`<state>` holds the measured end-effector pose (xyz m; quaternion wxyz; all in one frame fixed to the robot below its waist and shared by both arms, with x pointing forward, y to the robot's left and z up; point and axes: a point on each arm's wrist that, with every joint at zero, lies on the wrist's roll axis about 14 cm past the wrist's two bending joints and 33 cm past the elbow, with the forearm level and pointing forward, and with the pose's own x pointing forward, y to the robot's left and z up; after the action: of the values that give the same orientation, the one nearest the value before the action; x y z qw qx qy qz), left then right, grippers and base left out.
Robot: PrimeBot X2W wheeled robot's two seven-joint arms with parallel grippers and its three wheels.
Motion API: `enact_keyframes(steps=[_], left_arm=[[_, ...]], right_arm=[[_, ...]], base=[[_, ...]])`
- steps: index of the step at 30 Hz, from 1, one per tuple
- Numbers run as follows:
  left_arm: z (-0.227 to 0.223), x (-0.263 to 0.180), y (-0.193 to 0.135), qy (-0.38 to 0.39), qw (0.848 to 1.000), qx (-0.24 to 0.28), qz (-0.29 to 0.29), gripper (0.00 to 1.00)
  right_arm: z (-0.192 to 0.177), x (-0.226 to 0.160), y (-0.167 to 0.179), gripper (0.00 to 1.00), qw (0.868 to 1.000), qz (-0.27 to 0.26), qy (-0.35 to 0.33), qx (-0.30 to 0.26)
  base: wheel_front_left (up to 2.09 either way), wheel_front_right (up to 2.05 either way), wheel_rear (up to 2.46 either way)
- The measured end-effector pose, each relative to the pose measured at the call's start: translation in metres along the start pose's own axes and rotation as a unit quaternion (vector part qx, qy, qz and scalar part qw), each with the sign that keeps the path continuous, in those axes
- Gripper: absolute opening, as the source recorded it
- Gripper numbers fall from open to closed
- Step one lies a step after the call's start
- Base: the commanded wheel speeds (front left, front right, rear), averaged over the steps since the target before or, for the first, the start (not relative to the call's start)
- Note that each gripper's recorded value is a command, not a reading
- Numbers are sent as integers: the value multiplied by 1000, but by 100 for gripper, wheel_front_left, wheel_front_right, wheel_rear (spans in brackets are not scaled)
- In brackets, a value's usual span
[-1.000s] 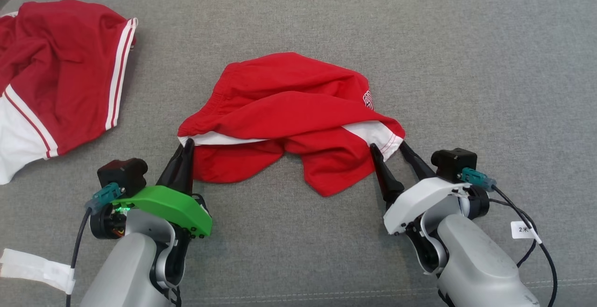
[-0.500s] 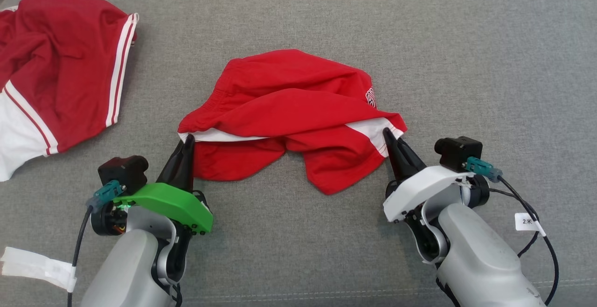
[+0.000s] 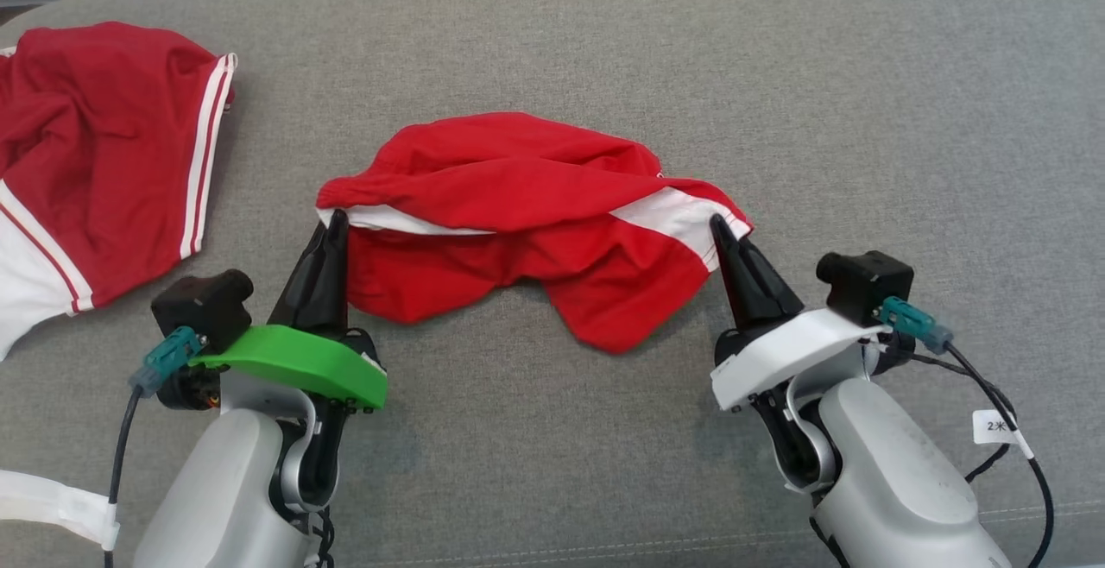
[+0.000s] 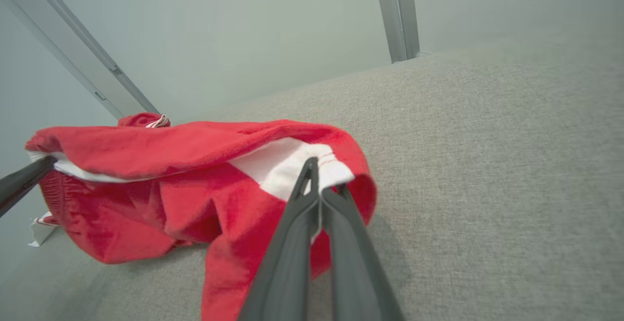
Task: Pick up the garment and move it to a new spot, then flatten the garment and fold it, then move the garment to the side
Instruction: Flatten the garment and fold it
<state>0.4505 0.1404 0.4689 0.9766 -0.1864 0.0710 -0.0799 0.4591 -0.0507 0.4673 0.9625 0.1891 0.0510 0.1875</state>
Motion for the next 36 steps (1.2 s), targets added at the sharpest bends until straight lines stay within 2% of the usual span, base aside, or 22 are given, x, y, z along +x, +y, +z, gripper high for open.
enact_keyframes(steps=[6,11,18,22,23,29,33,36], left_arm=[[42,0,-25,-70,997,-10,-36,0],[72,-9,-46,-117,991,-27,-65,0],[108,-33,-77,-160,979,-57,-112,0],[128,-52,-93,-184,971,-58,-139,0],[138,-64,-105,-194,966,-62,-157,0],[159,-93,-143,-195,952,-86,-220,0],[159,-93,-155,-170,953,-69,-242,0],[159,-79,-162,-149,954,-57,-255,0]], right_arm=[[57,-2,2,0,996,2,-82,-29],[104,-15,2,0,987,0,-146,-73],[176,-51,1,0,965,-7,-226,-134],[210,-81,5,0,951,-15,-265,-161],[225,-98,8,0,943,-20,-285,-170],[254,-143,16,0,926,-37,-324,-188],[255,-150,18,0,928,-42,-316,-191],[246,-137,20,0,941,-27,-295,-161]], base=[[0,0,0],[0,0,0],[0,0,0],[0,0,0],[0,0,0],[0,0,0],[0,0,0],[0,0,0]])
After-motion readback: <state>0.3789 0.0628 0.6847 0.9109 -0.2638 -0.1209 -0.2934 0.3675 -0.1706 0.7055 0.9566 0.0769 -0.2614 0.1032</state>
